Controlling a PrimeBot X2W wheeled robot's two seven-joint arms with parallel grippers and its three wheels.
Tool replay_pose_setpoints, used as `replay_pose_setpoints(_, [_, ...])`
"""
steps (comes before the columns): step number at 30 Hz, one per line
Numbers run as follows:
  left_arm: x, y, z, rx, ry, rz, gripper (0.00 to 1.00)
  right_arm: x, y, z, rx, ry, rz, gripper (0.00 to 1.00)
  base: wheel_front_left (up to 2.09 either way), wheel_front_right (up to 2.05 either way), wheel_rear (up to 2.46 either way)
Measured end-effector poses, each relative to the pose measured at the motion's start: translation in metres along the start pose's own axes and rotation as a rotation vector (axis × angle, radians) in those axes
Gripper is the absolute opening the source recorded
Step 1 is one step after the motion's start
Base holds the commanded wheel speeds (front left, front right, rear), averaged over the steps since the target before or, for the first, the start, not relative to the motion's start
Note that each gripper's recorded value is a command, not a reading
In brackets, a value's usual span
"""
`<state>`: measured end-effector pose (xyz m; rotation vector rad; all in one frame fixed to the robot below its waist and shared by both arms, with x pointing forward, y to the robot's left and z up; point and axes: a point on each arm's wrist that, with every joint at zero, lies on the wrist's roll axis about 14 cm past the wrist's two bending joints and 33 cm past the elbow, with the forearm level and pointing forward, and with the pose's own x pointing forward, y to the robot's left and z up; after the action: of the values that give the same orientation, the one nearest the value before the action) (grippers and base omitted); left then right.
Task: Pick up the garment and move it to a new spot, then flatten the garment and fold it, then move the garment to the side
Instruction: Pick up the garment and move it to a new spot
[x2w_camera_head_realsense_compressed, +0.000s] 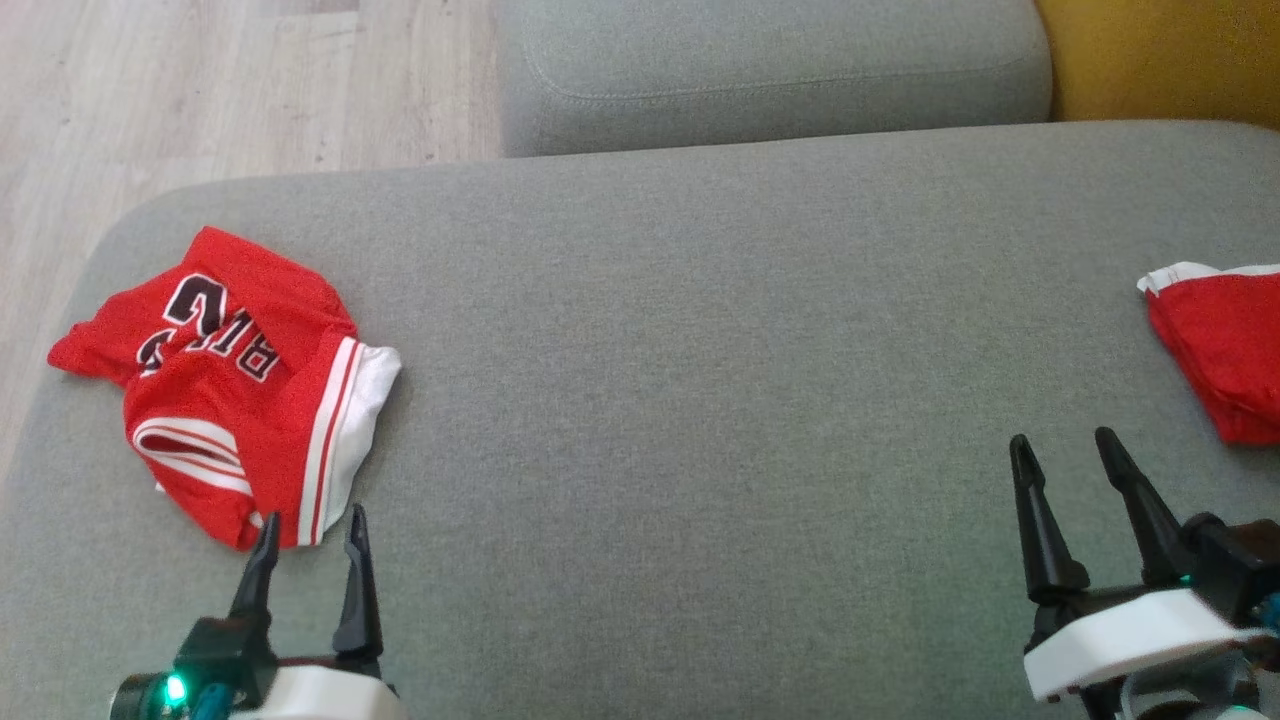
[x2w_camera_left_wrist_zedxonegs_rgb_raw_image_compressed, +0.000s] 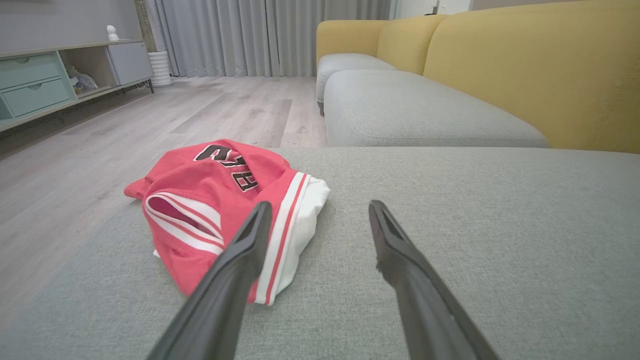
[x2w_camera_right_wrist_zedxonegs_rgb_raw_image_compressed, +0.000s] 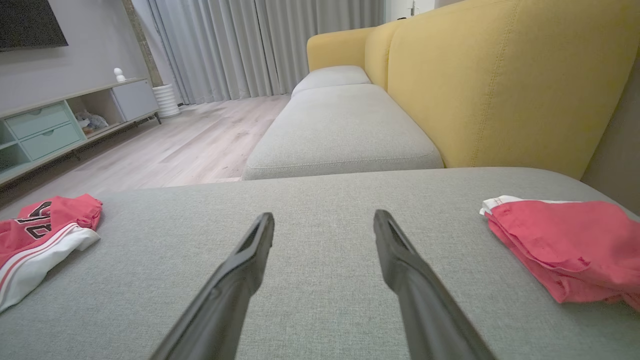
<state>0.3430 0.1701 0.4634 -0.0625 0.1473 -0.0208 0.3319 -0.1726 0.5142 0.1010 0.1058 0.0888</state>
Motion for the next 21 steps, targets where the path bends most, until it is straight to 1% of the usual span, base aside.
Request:
replay_pose_setpoints(13, [-0.005,-0.003,0.003,-0.002,-0.006,-0.008,1.00,0.001,0.006,0.003,-0.001,-0.011,0.019,1.00,0.00,0.00,0.00])
replay_pose_setpoints(18, [-0.007,0.004,0.003,-0.006,-0.010,0.015,1.00,0.007,0.011,0.001,-0.003,-0.002,0.041,1.00,0.00,0.00,0.00])
replay_pose_setpoints(21, [-0.004,0.012,0.010,-0.007,-0.042,0.036,1.00,0.015,0.021,0.001,-0.006,0.001,0.073,1.00,0.00,0.00,0.00])
